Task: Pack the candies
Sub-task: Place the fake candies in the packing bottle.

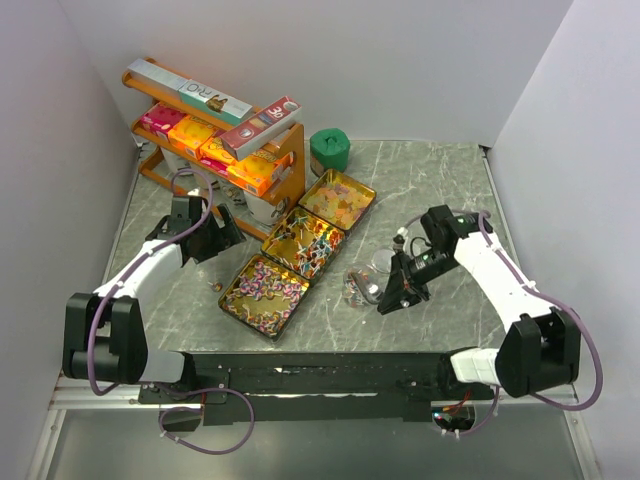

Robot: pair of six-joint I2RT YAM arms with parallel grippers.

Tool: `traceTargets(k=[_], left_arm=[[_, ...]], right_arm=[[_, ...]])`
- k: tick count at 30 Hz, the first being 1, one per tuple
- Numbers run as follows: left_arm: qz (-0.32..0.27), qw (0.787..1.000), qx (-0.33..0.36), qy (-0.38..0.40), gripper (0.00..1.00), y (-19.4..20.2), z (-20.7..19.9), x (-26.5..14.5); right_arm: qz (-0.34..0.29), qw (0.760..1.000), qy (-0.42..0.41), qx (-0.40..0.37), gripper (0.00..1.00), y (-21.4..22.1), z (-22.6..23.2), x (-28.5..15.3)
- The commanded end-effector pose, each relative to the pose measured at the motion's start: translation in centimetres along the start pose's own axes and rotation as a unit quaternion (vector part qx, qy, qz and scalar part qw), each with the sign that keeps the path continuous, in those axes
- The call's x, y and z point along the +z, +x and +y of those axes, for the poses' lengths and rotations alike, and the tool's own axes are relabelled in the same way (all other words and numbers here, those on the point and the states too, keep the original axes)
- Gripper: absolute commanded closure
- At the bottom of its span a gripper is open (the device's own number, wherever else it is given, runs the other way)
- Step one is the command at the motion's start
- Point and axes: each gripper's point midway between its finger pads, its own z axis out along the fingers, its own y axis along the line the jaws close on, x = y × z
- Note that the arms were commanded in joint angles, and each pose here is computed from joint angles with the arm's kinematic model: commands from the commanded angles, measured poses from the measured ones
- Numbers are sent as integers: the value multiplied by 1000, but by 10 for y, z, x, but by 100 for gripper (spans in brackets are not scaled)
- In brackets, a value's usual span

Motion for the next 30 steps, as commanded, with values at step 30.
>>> traceTargets(k=[30], left_arm=[[-26,994,8,107,3,-31,-57,-43]], right_arm=[[-131,908,208,-340,100,-50,45,13]])
